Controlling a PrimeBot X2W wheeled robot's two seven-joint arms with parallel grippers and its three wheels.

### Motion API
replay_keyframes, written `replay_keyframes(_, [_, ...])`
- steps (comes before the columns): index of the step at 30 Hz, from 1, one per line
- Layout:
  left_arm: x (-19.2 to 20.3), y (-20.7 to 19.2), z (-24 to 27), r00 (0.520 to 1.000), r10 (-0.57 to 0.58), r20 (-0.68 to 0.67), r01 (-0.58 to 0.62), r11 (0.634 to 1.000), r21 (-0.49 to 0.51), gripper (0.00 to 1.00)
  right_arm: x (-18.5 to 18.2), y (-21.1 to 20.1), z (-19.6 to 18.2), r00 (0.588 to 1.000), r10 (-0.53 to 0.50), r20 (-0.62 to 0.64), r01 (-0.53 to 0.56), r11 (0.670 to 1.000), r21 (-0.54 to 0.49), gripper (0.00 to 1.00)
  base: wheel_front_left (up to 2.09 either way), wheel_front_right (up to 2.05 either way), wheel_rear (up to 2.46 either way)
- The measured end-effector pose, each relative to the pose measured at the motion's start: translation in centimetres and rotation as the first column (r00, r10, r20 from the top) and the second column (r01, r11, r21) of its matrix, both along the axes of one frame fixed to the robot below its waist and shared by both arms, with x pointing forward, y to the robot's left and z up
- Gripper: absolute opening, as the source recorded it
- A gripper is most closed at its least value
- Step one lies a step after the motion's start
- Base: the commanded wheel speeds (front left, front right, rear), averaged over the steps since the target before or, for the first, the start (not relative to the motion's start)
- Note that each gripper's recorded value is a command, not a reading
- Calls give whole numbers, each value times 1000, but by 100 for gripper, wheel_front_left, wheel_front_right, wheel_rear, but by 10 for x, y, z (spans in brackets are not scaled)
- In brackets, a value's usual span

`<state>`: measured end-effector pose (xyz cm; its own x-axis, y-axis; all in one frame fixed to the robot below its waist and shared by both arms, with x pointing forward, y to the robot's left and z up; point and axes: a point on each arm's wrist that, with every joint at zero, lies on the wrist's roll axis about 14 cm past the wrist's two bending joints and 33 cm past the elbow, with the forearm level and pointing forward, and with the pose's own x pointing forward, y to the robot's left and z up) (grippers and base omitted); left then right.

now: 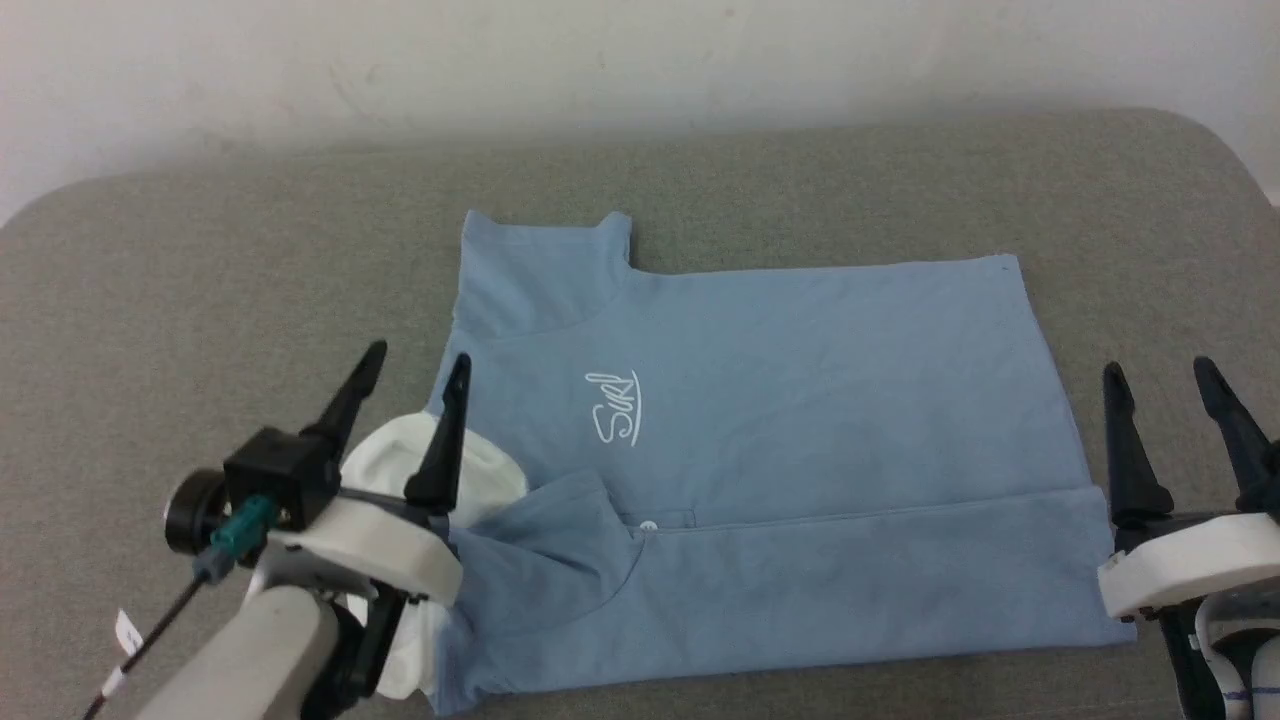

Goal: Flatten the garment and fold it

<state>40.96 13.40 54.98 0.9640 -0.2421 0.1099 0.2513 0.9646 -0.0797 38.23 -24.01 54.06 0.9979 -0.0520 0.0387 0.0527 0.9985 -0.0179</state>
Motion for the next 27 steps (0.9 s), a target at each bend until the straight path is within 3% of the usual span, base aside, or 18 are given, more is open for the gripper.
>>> replay_keyframes(7, [67, -8, -1, 996, -66, -58, 76, 979, 190, 100, 13, 11, 11, 996, 14, 87, -12, 1000, -16, 100, 0, 0, 0])
replay_keyframes(14, [144, -15, -16, 967, -126, -222, 206, 899, 387, 100, 29, 4, -9, 998, -20, 65, 20, 1000, -3, 100, 0, 0, 0])
replay_keyframes(21, [205, -14, -66, 862, -61, -503, 324, 829, 455, 100, 37, -14, -32, 996, -76, 39, 76, 997, 8, 100, 0, 0, 0])
replay_keyframes(27, [230, 3, -128, 704, 92, -704, 369, 799, 474, 100, 34, -31, -55, 991, -131, -19, 131, 991, 0, 100, 0, 0, 0])
